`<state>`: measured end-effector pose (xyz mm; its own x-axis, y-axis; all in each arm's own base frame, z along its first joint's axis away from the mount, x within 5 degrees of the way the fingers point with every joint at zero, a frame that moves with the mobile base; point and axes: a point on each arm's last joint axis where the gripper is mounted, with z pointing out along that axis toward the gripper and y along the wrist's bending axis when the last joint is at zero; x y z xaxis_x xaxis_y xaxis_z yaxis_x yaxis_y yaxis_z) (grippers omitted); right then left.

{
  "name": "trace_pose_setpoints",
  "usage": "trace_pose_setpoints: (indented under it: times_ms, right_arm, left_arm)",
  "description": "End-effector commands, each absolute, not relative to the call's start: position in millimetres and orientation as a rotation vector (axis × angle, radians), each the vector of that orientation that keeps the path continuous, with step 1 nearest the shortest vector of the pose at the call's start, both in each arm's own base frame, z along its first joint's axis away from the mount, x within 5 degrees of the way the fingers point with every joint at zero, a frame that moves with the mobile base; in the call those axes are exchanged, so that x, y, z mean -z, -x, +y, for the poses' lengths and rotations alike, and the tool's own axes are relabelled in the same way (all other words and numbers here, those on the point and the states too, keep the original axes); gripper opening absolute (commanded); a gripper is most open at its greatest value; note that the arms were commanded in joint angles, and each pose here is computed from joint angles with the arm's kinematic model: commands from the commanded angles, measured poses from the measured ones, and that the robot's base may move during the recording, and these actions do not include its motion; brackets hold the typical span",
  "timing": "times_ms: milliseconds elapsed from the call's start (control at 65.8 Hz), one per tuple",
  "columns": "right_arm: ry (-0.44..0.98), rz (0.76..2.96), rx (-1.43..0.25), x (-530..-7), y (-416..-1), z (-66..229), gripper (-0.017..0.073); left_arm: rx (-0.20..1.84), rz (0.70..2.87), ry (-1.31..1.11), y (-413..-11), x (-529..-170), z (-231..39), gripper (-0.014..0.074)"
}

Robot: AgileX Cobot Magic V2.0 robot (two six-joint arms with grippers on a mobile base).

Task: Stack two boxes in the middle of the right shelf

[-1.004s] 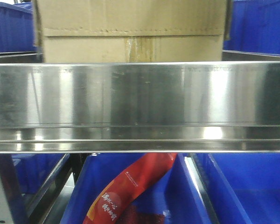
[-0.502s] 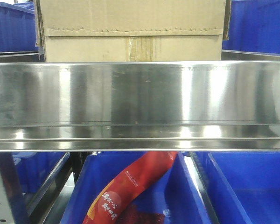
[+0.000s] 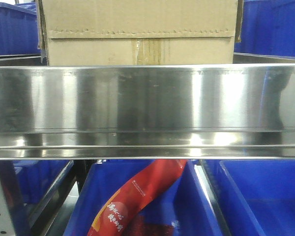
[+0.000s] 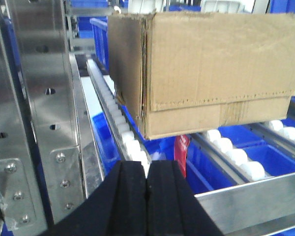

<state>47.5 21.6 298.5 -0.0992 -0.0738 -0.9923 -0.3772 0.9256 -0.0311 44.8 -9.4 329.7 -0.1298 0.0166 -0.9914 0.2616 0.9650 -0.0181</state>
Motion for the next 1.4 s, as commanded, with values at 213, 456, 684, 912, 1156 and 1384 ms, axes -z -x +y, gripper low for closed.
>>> trace_pose_setpoints:
  times_ms: [213, 456, 684, 912, 1156, 1384]
  right_arm:
    - [0.347, 1.614, -0.245, -301.2, -47.2, 20.5, -0.0155]
    - [0.347, 1.614, -0.245, -301.2, -47.2, 20.5, -0.0155]
    - [0.347, 1.614, -0.245, -301.2, -47.2, 20.5, -0.0155]
    - [0.347, 1.614, -0.245, -301.2, -47.2, 20.5, -0.0155]
    - [0.347, 1.614, -0.245, -301.2, -47.2, 20.5, -0.0155]
    - [0.346, 1.612, -0.245, -301.4, -47.2, 20.5, -0.0155]
  left_arm:
    - [0.220, 1.646, -0.215, -43.2, -332.9, -9.2, -0.0111]
    - [0.220, 1.646, -0.215, -43.2, -332.9, -9.2, -0.0111]
    - [0.228, 1.648, -0.213, -43.4, -332.2, -9.7, -0.0111]
    - [0.141, 1.616, -0.115, -46.0, -314.5, -6.1, -0.0111]
    - [-0.002, 1.490, -0.040, -48.8, -260.9, -1.2, -0.0111]
    - [-0.021, 1.430, -0.021, -55.6, -218.0, -0.1, -0.0111]
